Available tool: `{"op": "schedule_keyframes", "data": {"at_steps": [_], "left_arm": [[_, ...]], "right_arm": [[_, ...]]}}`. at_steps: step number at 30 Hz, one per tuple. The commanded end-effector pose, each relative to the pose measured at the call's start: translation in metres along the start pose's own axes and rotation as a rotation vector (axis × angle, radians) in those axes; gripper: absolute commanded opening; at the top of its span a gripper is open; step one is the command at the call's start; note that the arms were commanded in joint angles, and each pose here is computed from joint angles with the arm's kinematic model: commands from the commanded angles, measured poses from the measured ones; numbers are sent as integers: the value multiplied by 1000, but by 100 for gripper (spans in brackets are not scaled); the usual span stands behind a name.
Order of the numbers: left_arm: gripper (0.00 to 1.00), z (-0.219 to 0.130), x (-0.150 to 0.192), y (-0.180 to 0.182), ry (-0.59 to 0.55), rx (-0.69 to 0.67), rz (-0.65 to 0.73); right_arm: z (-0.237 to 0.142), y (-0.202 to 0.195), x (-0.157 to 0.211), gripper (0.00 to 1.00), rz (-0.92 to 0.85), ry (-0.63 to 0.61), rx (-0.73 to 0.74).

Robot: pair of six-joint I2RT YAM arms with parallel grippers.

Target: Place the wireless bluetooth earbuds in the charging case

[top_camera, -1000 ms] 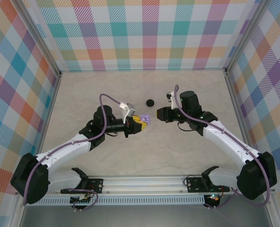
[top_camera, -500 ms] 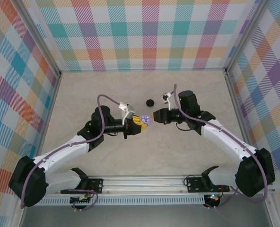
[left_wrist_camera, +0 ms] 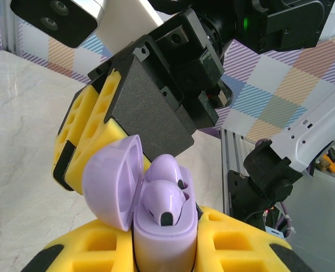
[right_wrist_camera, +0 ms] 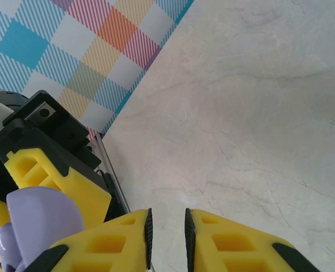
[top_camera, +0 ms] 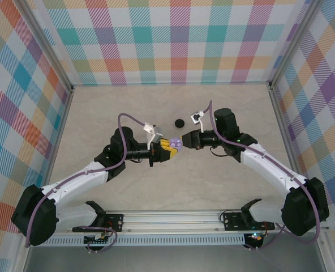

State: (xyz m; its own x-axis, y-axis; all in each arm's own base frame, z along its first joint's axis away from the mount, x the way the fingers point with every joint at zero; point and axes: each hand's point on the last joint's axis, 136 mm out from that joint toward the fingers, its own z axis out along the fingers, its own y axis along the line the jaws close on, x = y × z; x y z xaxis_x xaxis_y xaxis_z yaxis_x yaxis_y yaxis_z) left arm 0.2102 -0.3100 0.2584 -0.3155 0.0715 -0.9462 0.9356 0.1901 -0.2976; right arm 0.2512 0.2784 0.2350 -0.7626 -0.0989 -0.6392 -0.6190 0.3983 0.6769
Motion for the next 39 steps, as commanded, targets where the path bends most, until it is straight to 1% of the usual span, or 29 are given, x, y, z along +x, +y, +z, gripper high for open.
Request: {"op": "schedule_keyframes", "data": {"at_steps": [1,10,18,21,25,26,28,30,33,39], "left_arm": [[0,4,1,-6,-13,36,13],[0,6,6,-1,-2,18,-11],[0,7,4,3,3,0,-36],[0,7,6,15,17,-70,-72],[1,5,16,51,58,-258,-159],[1,4,19,57,66,-284,-178],[6,4,25,71,79,-326,-237],[7,5,33,83,91,-360,-296],[6,5,43,102,105,-418,-372],[7,8,68,135,145,-512,-518]], "right_arm": [[-5,15,-4,25,-48,-24,-66],[-14,25,-6,25,-86,-61,-80],[-15,21,-6,25,-86,-76,-50],[-16,8,-6,27,-66,-82,22],[-20,-23,-4,27,-25,-95,198],[-22,-31,-3,27,-12,-98,243],[-27,-45,0,27,8,-99,327],[-31,-55,3,27,17,-91,383],[-35,-66,10,27,31,-76,449],[-37,-74,17,27,45,-54,486]]}}
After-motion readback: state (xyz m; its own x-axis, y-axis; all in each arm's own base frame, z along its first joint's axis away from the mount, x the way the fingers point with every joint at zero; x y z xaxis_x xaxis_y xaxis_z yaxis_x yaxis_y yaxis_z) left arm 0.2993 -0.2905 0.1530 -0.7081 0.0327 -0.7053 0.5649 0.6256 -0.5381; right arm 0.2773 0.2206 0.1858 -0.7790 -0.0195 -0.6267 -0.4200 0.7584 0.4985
